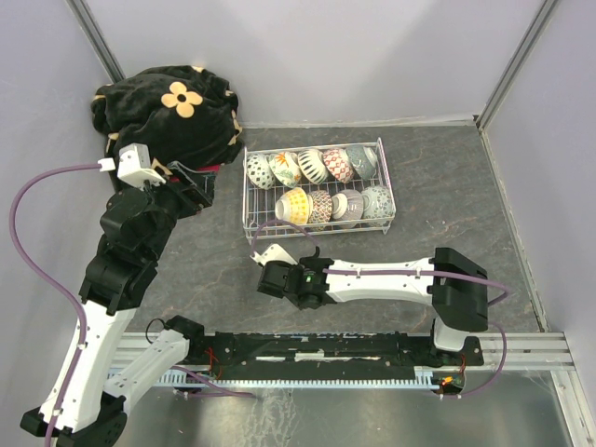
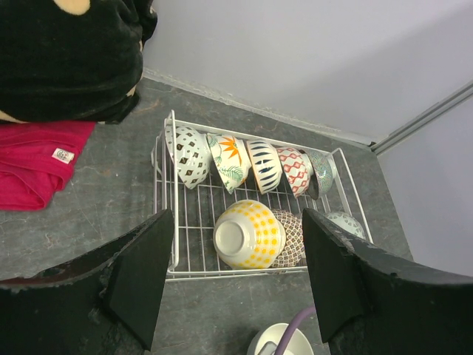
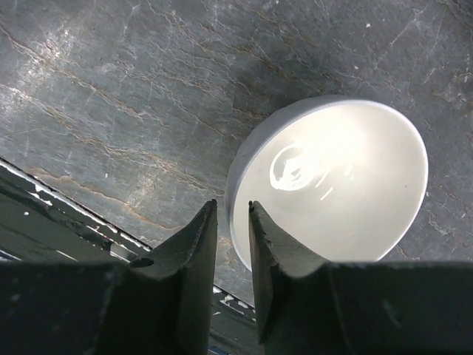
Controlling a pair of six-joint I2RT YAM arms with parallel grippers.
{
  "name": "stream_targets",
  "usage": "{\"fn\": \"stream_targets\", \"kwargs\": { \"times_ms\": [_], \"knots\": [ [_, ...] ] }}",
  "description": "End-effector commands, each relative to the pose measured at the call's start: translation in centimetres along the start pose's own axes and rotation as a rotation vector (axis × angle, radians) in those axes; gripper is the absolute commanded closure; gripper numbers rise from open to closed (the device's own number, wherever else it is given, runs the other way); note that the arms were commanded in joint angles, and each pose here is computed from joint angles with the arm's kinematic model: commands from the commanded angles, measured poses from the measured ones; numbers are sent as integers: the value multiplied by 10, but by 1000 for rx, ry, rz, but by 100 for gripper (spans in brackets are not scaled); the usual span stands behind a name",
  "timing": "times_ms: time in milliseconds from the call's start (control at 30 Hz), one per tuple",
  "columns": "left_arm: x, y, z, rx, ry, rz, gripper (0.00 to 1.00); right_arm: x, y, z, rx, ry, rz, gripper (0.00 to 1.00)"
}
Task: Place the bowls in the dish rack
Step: Pick up the bowl from the center of the board.
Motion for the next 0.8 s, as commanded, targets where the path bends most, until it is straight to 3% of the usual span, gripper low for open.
{"fn": "stream_targets", "kwargs": {
  "times_ms": [0,267,567,767],
  "knots": [
    [-10,7,19,-50,-16,-32,23,6,-1,9,-27,-12,11,69],
    [-11,6,19,-49,-14,-36,23,7,-2,9,-31,-15,18,76],
    [-13,6,20,-47,-14,-38,24,10,-7,6,-14,-9,25,78],
    [-13,5,20,-47,-14,-40,24,9,-5,7,-22,-8,30,95]
  ]
}}
Point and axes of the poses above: each gripper's point midway between its finger pads, its own y axis back along the fingers, its own x axis along the line the jaws close on, z = x × y, the point moved 1 cm from there along y, back along the fingers, and after that the axes turned 11 degrees about y, right-handed, at the moved point
